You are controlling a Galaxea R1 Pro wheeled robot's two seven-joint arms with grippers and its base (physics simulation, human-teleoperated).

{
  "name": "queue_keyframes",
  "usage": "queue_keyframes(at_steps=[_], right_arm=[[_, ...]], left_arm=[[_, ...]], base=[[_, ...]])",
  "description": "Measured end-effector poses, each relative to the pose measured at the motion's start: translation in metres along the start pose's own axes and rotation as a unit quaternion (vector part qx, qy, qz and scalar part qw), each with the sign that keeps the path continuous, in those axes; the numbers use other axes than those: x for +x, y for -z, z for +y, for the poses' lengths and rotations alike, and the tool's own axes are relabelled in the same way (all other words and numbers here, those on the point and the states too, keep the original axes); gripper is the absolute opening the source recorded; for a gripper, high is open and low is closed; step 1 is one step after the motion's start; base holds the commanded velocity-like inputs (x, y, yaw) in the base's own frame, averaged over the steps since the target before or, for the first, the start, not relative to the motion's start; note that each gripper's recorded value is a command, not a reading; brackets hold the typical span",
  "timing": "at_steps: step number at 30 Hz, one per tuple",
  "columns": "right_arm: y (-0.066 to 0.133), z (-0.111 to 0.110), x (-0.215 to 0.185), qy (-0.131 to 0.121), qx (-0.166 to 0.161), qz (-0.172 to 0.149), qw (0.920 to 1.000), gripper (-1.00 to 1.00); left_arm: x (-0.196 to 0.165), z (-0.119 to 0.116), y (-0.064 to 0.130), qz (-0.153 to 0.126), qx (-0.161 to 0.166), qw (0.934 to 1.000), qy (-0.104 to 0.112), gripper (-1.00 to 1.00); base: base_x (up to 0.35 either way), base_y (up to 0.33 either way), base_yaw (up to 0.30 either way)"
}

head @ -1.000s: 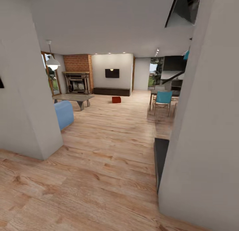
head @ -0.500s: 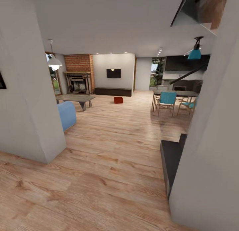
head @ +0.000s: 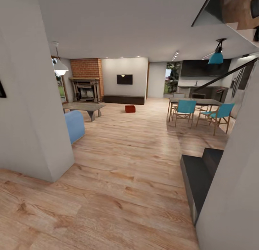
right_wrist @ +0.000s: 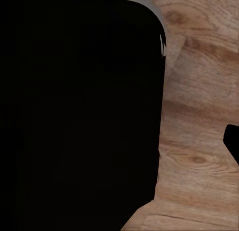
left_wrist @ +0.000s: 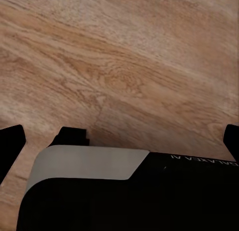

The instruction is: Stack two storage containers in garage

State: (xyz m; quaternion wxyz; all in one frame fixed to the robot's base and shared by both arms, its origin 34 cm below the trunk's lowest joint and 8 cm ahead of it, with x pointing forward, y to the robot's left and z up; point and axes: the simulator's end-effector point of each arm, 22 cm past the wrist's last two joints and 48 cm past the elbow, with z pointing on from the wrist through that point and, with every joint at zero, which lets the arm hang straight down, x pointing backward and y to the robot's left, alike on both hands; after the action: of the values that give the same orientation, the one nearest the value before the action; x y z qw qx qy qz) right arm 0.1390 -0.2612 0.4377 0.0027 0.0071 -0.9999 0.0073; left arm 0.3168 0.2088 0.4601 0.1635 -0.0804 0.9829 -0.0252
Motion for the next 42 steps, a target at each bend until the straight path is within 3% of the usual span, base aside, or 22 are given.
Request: queue_keyframes(at_steps=[22, 42], right_arm=[[0.0, 0.0, 0.0, 0.0, 0.0, 0.0, 1.0, 1.0], [0.0, 0.0, 0.0, 0.0, 0.0, 0.0, 1.0, 1.0]], left_arm=[[-0.001, 0.0015, -0.0001, -0.001, 0.0, 1.0, -0.004, 1.0], [-0.0023, 0.0058, -0.0003, -0.001, -0.003, 1.0, -0.004, 1.0]], base=[[0.321, 0.112, 0.0], [0.329, 0.014, 0.0]])
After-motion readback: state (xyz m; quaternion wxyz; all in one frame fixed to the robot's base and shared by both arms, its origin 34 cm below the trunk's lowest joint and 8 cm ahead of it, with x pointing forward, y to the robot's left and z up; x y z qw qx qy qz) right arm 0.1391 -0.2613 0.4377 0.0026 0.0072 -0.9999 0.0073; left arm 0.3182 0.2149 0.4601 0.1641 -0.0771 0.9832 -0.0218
